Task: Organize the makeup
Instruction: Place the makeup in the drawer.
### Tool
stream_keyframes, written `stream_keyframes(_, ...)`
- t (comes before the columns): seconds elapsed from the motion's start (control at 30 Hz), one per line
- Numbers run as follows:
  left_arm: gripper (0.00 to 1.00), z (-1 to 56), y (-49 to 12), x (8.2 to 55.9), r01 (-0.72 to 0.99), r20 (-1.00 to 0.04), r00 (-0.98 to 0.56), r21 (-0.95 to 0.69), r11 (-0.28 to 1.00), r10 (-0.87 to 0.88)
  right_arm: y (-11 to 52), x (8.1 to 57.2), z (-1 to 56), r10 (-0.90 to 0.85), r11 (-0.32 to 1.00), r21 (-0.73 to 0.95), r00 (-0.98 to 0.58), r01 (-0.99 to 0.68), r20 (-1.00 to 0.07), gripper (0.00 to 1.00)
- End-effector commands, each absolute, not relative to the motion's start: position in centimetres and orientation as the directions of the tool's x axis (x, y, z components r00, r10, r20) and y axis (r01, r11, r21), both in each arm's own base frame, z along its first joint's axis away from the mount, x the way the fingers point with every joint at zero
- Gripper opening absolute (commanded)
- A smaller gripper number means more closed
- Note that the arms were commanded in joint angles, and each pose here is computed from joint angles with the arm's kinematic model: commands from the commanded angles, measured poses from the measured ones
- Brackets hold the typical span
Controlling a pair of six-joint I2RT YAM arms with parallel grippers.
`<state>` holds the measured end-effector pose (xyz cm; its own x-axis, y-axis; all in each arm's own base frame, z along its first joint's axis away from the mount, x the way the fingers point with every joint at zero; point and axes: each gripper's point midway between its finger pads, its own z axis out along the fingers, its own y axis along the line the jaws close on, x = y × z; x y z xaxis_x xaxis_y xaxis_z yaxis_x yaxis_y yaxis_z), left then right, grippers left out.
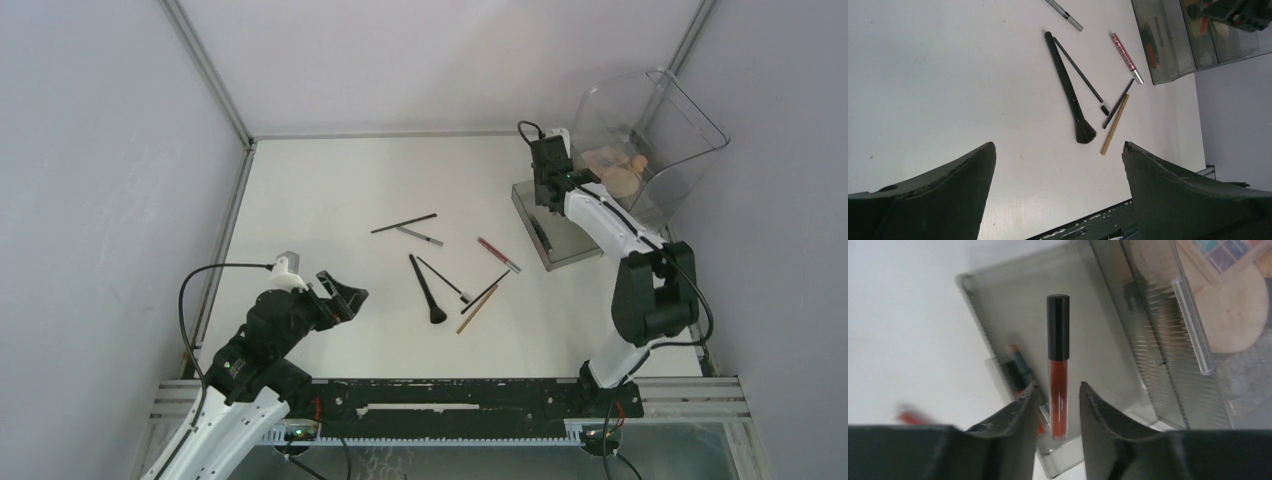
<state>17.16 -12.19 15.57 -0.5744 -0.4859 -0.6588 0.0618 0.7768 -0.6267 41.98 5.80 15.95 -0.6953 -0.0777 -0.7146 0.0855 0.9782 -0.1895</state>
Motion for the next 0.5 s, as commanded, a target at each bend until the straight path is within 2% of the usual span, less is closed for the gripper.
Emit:
stream_keyframes(0.0,1.0,15.7,-12.6,17.3,0.076,-0.659,-0.575,-0.634,0.77,-0.485,2.1,41.6,12.8,-0.14,0.911,-0.388,-0.781,0.14,-0.609,0.52)
stream_keyframes(0.13,1.0,15.8,-12.3,17.3,0.067,-0.658,-0.565,-0.637,0.768,-0.497,5.1,41.4,14.3,-0.134,0.944,-0.311,-0.735,0.11,-0.665,0.57)
stream_keyframes(0.23,1.0,15.8,-12.3,17.3,0.066,-0.659,-0.564,-0.637,0.768,-0.498,9.7,40.6,15.7,-0.139,0.985,-0.172,-0.69,-0.021,-0.71,0.56)
stream_keyframes(0.33,1.0,15.6,-12.3,17.3,0.062,-0.656,-0.57,-0.635,0.77,-0.494,14.3,38.7,13.8,-0.185,0.978,-0.053,-0.719,-0.202,-0.67,0.54)
stream_keyframes(0.47,1.0,15.6,-12.3,17.3,0.06,-0.654,-0.565,-0.64,0.766,-0.502,16.6,36.4,9.2,-0.273,0.948,-0.011,-0.796,-0.318,-0.54,0.55)
